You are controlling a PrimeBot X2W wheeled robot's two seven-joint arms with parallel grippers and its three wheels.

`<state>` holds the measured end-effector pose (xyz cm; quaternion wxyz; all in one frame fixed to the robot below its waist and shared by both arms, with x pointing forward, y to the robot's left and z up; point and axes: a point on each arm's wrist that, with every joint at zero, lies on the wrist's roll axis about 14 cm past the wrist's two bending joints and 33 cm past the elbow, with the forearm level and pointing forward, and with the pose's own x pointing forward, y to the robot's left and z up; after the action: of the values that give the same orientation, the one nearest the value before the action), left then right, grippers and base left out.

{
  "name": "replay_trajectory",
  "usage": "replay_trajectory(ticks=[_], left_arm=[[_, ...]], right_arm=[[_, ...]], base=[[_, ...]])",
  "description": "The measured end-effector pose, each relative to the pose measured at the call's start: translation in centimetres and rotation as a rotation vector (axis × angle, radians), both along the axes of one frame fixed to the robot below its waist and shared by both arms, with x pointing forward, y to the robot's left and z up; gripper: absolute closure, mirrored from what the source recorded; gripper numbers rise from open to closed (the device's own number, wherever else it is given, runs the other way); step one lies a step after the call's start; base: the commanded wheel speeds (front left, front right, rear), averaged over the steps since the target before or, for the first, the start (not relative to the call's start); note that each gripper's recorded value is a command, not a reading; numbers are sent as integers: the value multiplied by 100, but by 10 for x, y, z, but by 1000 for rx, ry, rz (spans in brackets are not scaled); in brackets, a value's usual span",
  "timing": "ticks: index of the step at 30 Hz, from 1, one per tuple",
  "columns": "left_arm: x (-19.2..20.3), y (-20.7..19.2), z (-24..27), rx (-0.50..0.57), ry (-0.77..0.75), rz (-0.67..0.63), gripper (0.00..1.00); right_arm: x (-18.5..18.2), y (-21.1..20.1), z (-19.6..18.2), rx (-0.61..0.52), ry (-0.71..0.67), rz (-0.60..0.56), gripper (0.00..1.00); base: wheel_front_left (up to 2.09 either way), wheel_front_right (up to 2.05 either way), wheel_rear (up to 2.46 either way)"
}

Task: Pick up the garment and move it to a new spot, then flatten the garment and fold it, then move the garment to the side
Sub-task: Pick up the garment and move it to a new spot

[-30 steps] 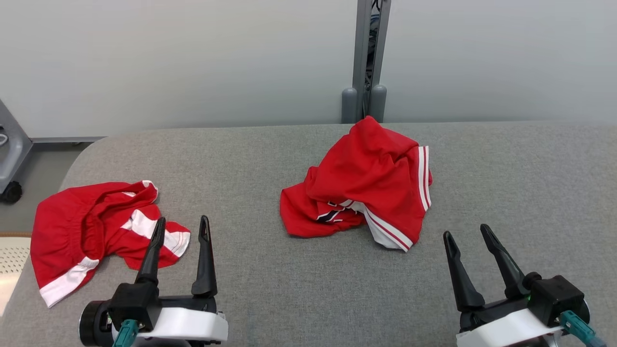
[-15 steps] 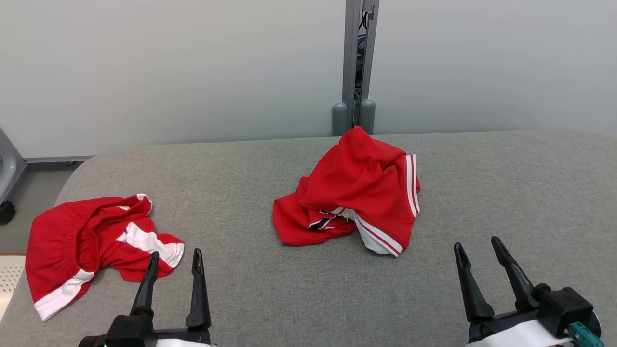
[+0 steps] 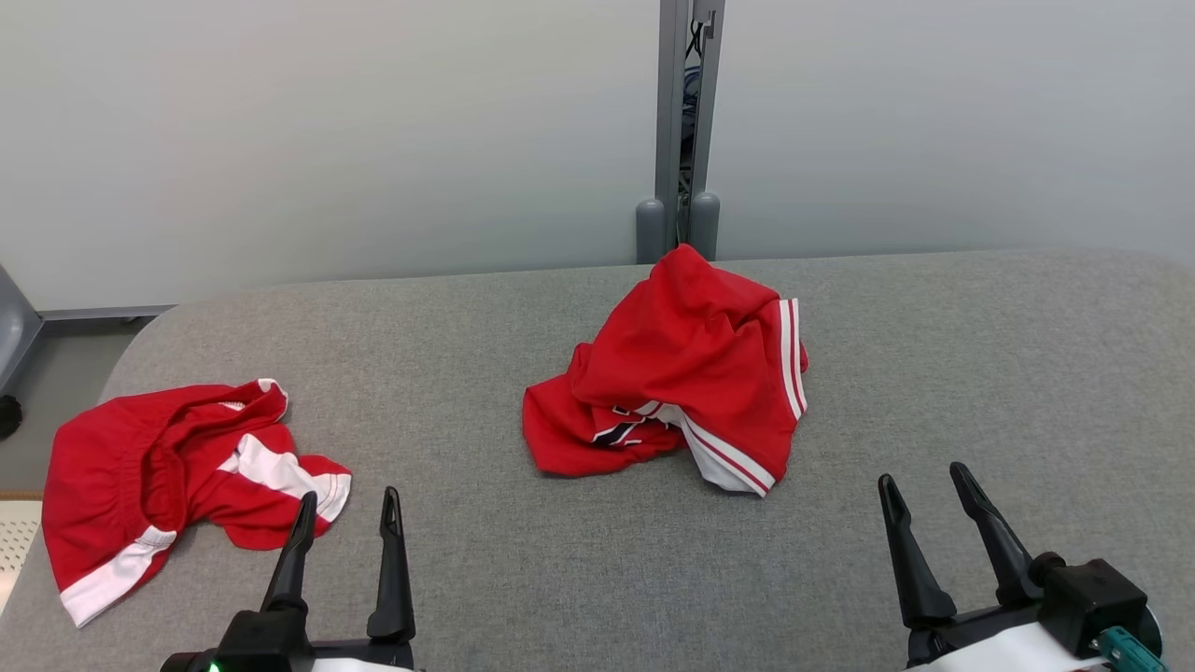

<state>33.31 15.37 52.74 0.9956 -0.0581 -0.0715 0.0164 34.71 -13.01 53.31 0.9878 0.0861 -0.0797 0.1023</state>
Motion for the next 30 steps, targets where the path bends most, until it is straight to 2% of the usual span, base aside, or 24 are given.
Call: replay_trajectory(ticks=[30], left_arm=[[3,-14,-12,20,38,-46,0]], right_arm=[[-1,0,-6,0,18,-2,0]], base=[[0,0,0]])
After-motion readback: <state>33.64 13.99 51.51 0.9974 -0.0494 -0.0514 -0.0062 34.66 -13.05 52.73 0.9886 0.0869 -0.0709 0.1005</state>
